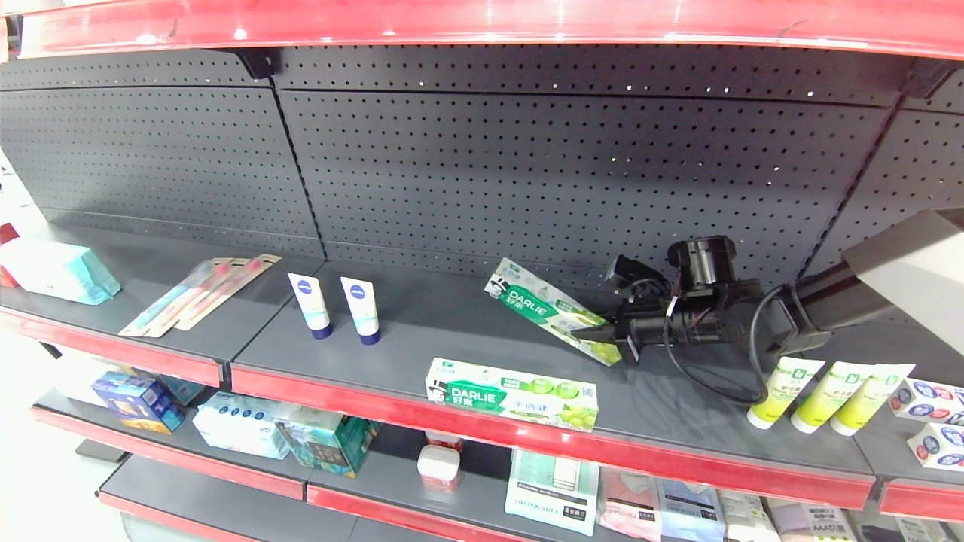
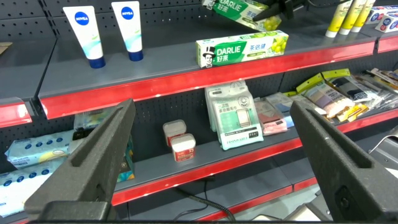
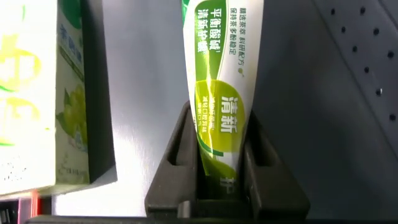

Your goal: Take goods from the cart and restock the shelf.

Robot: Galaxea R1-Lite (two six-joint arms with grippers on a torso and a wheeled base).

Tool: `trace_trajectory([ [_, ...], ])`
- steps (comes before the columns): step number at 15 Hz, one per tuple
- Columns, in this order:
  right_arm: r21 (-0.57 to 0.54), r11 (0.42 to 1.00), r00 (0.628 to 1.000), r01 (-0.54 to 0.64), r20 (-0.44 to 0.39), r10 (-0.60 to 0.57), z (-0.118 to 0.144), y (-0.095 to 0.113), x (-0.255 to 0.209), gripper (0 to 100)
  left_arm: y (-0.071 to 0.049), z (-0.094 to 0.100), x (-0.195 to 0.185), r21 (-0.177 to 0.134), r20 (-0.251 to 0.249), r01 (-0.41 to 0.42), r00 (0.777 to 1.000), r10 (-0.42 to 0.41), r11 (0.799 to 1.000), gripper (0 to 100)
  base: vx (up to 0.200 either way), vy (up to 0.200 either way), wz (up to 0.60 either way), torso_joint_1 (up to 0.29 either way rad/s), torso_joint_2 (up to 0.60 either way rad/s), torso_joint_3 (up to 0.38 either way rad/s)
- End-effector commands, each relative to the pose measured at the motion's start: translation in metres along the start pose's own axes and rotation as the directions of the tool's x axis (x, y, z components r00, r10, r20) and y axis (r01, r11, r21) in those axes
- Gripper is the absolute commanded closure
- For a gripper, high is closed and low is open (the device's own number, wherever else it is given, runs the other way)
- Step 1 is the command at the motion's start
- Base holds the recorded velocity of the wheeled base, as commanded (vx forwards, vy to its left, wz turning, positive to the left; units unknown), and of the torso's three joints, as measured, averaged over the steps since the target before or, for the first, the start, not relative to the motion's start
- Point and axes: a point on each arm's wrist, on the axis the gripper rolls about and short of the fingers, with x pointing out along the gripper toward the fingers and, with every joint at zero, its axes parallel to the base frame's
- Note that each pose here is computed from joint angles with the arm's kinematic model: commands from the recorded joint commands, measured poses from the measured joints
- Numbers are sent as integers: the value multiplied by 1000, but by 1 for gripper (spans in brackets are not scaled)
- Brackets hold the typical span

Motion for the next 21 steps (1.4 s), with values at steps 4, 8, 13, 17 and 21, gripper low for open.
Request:
trace_trajectory([
  [4,-29,999,1000,-16,10,17,-8,-4,1,100,0,0,0,0,0,0,1000,0,1000,0,0,0,0,0,0,0],
  [8,-39,999,1000,-19,17,19,-7,-6,0,100,0,0,0,0,0,0,1000,0,1000,0,0,0,0,0,0,0],
  [13,-43,999,1000,-20,9,21,-8,-3,1,100,0,0,0,0,0,0,1000,0,1000,0,0,0,0,0,0,0],
  [17,-50,999,1000,-20,10,20,-7,-3,1,0,0,0,0,0,0,0,1000,0,1000,0,0,0,0,0,0,0],
  [21,-50,999,1000,4,-5,-4,-7,-4,-1,0,0,0,0,0,0,-2,1000,2,1000,0,0,0,0,0,0,0],
])
